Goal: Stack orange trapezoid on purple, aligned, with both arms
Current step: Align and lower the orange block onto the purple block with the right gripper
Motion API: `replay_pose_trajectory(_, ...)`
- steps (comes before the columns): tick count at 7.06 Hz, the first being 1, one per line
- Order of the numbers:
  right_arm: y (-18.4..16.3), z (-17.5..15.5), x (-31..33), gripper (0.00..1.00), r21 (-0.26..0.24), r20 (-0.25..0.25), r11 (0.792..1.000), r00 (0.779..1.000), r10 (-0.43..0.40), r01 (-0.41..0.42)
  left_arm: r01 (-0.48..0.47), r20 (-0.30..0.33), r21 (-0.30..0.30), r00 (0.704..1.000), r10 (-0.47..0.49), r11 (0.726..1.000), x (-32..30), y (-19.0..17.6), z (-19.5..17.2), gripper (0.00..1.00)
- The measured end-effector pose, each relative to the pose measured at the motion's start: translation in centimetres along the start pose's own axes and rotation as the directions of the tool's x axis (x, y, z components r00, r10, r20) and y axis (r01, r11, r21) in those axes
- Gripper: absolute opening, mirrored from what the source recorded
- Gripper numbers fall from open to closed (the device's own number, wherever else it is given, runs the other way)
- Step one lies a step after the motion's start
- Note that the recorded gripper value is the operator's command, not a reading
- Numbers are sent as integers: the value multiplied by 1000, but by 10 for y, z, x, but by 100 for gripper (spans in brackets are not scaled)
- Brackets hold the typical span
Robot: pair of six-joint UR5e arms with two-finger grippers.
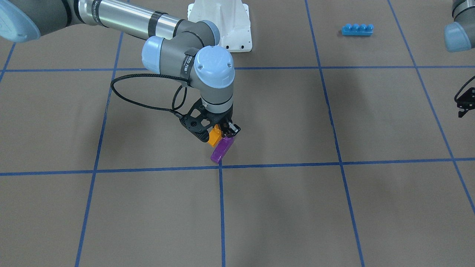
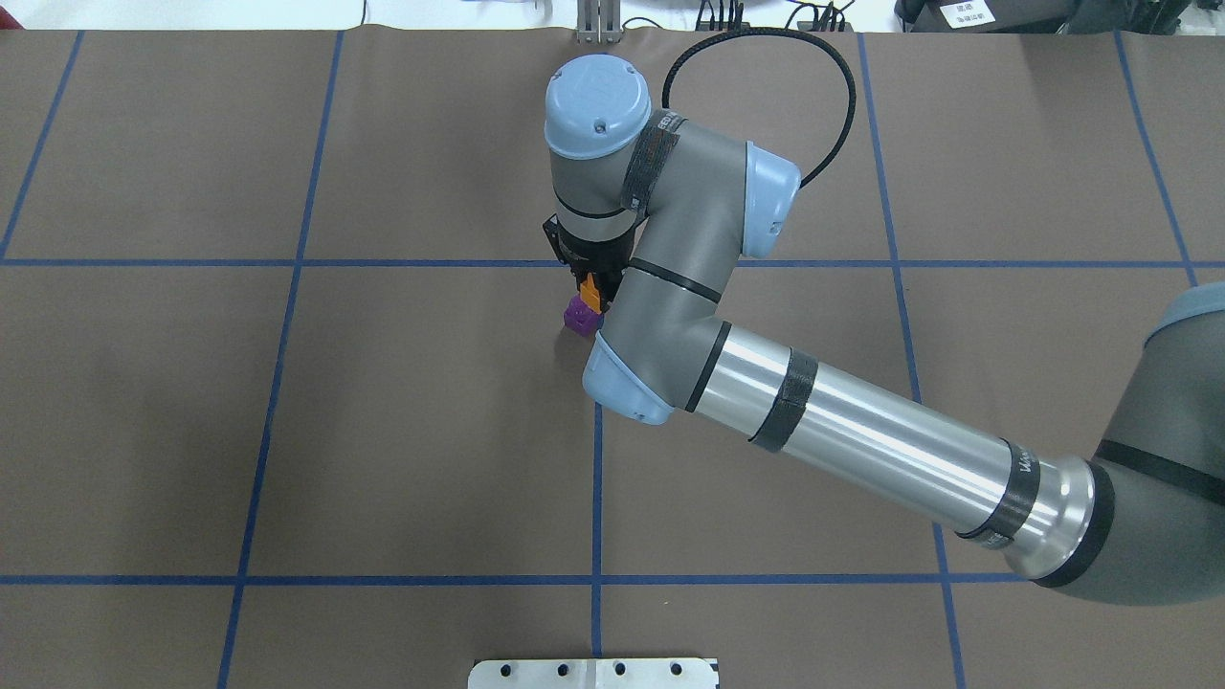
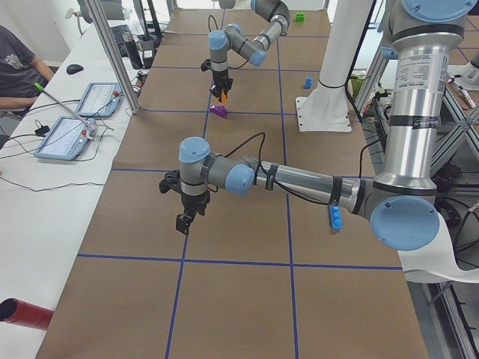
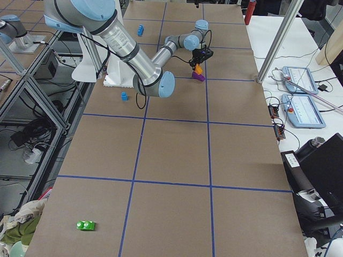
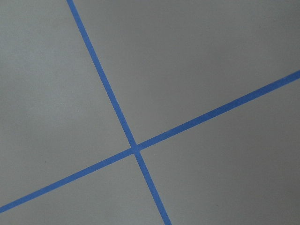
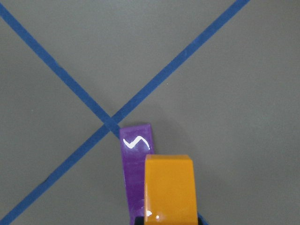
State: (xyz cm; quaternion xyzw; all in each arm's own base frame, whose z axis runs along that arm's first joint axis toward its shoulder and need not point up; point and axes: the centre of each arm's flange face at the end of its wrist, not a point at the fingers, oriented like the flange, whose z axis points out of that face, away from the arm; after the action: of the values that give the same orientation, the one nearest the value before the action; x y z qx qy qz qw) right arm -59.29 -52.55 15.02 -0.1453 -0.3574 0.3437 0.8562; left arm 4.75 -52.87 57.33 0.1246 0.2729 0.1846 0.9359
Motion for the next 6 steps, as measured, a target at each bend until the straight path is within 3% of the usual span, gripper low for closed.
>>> replay_pose_trajectory(6, 8, 8, -5, 0, -6, -1, 1000, 1000, -10, 10, 6, 1, -16, 1000, -6, 1000, -5, 3, 8, 100)
